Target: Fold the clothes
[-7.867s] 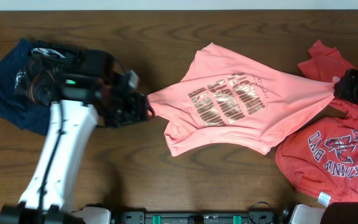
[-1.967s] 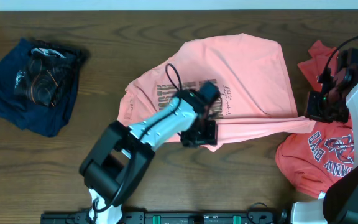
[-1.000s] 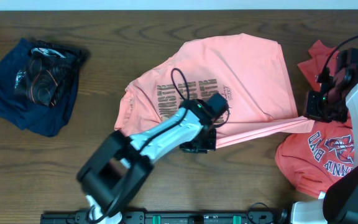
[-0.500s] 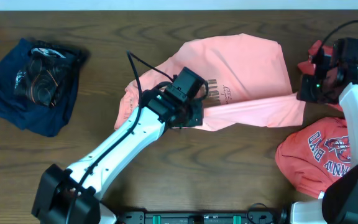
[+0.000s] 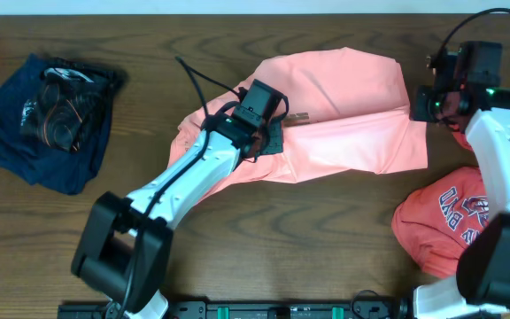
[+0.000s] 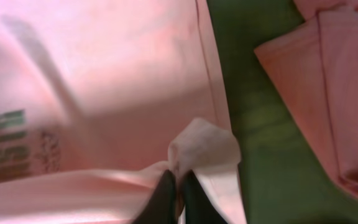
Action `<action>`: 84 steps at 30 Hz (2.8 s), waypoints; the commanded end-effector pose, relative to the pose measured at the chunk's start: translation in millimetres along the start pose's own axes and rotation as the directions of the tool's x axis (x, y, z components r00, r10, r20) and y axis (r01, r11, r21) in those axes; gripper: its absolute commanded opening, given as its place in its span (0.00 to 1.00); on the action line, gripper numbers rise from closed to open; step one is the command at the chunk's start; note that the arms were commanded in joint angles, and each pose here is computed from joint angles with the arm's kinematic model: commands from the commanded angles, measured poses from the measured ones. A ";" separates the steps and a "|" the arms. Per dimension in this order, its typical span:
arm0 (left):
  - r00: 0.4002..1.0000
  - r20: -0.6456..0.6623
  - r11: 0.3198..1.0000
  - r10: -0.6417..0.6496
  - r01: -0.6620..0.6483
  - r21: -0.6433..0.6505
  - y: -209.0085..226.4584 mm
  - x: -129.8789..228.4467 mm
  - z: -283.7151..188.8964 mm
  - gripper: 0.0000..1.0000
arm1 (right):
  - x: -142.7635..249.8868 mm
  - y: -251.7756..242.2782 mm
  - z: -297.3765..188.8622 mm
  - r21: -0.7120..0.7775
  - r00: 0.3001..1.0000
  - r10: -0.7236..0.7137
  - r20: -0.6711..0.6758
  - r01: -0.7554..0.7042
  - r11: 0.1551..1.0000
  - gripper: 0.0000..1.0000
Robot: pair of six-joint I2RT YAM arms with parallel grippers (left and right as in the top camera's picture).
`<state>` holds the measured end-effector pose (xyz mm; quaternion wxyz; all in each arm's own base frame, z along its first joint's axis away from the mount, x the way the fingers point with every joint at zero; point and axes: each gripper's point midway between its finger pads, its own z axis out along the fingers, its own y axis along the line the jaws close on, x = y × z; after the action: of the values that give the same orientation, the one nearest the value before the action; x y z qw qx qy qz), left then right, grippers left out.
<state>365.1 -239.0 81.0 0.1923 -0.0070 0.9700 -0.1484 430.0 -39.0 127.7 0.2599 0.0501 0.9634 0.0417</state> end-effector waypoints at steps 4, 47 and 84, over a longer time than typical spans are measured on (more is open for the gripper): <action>1.000 0.015 0.999 0.009 -0.008 -0.048 22.1 -10.2 9.4 0.52 | 5.8 -3.4 46.1 -0.007 0.999 0.031 -0.037 -0.031 0.999 0.38; 0.774 -0.466 0.849 -0.428 0.167 -0.501 211.0 160.6 -37.6 0.51 | 247.9 -43.5 12.3 0.335 0.677 0.278 -0.681 -0.050 0.941 0.01; 0.972 0.146 0.967 0.184 -0.206 0.148 59.7 -140.4 46.5 0.90 | 63.6 39.1 -19.8 -0.202 0.967 0.070 -0.246 -0.122 0.972 0.66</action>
<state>502.4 -175.8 75.6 0.2517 0.0662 0.9400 -0.2208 368.5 4.1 115.6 0.1438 0.0711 0.9744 0.1577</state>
